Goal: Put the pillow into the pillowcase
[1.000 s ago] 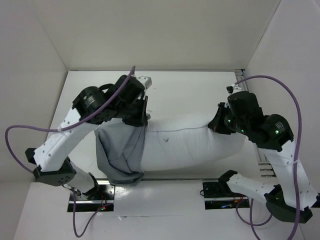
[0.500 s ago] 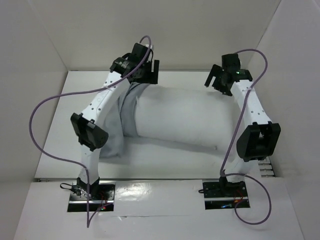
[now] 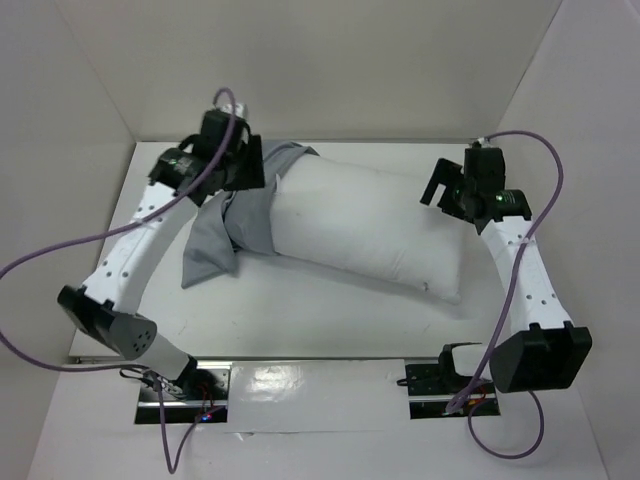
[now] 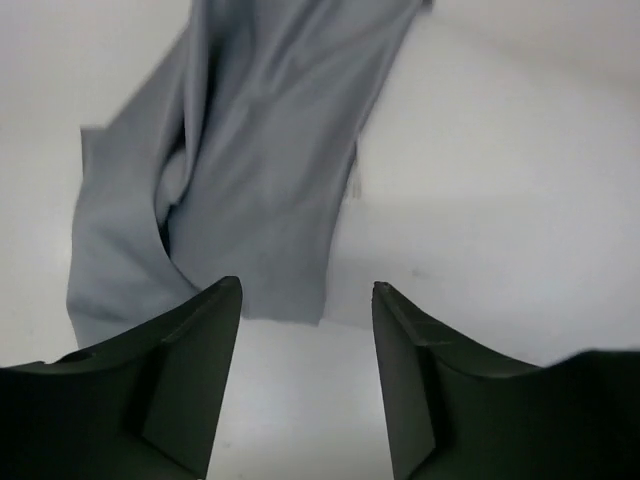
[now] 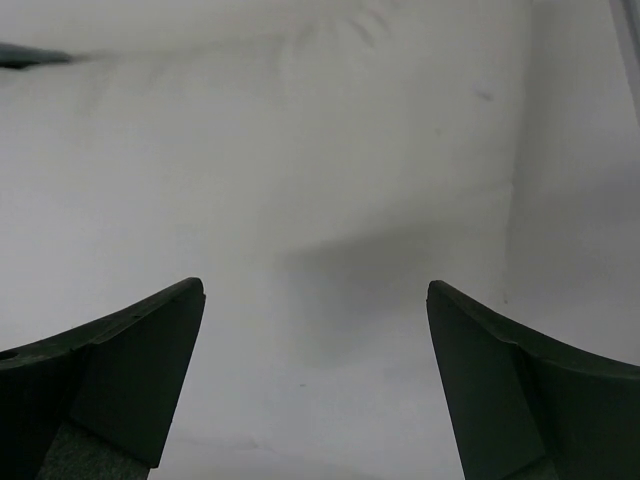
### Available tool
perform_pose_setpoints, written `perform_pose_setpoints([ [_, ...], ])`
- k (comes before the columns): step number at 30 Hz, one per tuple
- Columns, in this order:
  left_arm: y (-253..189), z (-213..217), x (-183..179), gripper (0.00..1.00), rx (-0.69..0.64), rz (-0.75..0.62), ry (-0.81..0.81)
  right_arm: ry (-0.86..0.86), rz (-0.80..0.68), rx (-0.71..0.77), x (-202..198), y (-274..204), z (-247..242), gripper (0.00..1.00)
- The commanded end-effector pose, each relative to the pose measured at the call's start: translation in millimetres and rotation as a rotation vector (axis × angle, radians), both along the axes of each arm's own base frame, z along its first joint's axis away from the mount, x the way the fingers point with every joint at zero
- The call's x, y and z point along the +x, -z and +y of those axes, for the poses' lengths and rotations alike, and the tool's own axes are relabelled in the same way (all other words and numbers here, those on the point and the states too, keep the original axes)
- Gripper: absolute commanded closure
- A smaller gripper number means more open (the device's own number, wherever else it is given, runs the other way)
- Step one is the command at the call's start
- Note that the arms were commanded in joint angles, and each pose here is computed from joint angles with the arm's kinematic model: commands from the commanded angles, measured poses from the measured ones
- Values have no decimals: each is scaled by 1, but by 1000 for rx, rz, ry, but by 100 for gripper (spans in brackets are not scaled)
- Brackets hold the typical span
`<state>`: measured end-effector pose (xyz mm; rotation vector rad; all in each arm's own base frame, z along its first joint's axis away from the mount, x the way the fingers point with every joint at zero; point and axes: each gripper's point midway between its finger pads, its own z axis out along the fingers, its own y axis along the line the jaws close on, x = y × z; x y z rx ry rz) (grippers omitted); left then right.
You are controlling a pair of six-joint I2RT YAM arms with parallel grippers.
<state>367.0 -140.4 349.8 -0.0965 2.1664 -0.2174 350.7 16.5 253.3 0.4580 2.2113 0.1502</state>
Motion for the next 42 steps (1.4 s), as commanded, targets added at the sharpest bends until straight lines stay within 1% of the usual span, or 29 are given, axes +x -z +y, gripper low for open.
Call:
perform_pose_setpoints([
  [1, 73, -11, -4, 30, 59, 174, -29, 7, 95, -4, -19, 35, -13, 1],
  [2, 81, -11, -6, 26, 72, 180, -29, 0, 112, 4, -22, 42, -14, 1],
  [3, 81, -10, -4, 26, 75, 170, -37, 13, 148, 23, -28, 56, -20, 1],
  [9, 99, -12, 14, 26, 143, 165, -85, 16, 196, 77, -39, 78, -26, 1],
  [10, 113, -13, 18, 26, 169, 194, -77, 27, 216, 80, -41, 85, -29, 1],
  [13, 124, -14, 27, 29, 197, 212, -92, 49, 247, 87, -43, 95, -35, 1],
  [16, 142, -20, 33, 39, 213, 253, -83, 93, 269, 94, -45, 105, -45, 1],
  [17, 148, -19, 32, 44, 224, 271, -82, 87, 270, 101, -45, 108, -43, 1],
  [18, 150, -20, 34, 44, 226, 274, -82, 99, 278, 104, -45, 111, -47, 1],
  [20, 150, -20, 34, 49, 226, 274, -82, 99, 277, 122, -43, 112, -44, 1],
  [21, 146, -23, 35, 58, 212, 270, -72, 101, 284, 139, -42, 116, -42, 1],
  [23, 146, -26, 37, 71, 213, 270, -58, 91, 291, 171, -41, 118, -37, 1],
  [24, 140, -28, 37, 80, 201, 264, -50, 87, 267, 184, -36, 115, -35, 1],
  [25, 139, -32, 39, 100, 195, 264, -32, 78, 278, 197, -36, 121, -32, 1],
  [26, 135, -37, 37, 100, 197, 264, -8, 75, 279, 218, -37, 124, -29, 1],
  [27, 130, -49, 31, 100, 191, 261, 26, 29, 270, 265, -35, 123, -14, 6],
  [28, 120, -65, 31, 100, 171, 240, 77, -11, 236, 282, -28, 121, -5, 28],
  [30, 113, -103, 16, 100, 168, 231, 200, -104, 212, 364, -23, 116, 32, 71],
  [31, 92, -124, 15, 100, 131, 190, 245, -134, 173, 381, -15, 111, 45, 89],
  [32, 86, -141, 9, 100, 110, 186, 293, -181, 161, 423, -14, 104, 72, 100],
  [33, 94, -167, -1, 100, 121, 210, 366, -244, 105, 459, -9, 84, 90, 100],
  [34, 69, -185, 0, 100, 69, 158, 407, -271, 45, 468, 1, 67, 103, 100],
  [35, 63, -210, -11, 100, 17, 162, 491, -324, -30, 485, 6, 31, 127, 100],
  [36, 57, -225, -14, 100, -17, 157, 537, -350, -75, 477, 10, 14, 136, 100],
  [37, 67, -238, -12, 100, -32, 185, 569, -347, -124, 478, 13, -7, 140, 100],
  [38, 39, -256, -17, 100, -121, 139, 651, -375, -208, 478, 18, -46, 147, 100],
  [39, 30, -268, -18, 100, -176, 129, 680, -415, -239, 483, 15, -63, 159, 100],
  [41, -1, -287, -17, 100, -298, 60, 756, -400, -308, 460, 14, -97, 162, 100],
  [42, 0, -289, -14, 100, -341, 75, 755, -412, -310, 455, 9, -101, 171, 100],
])
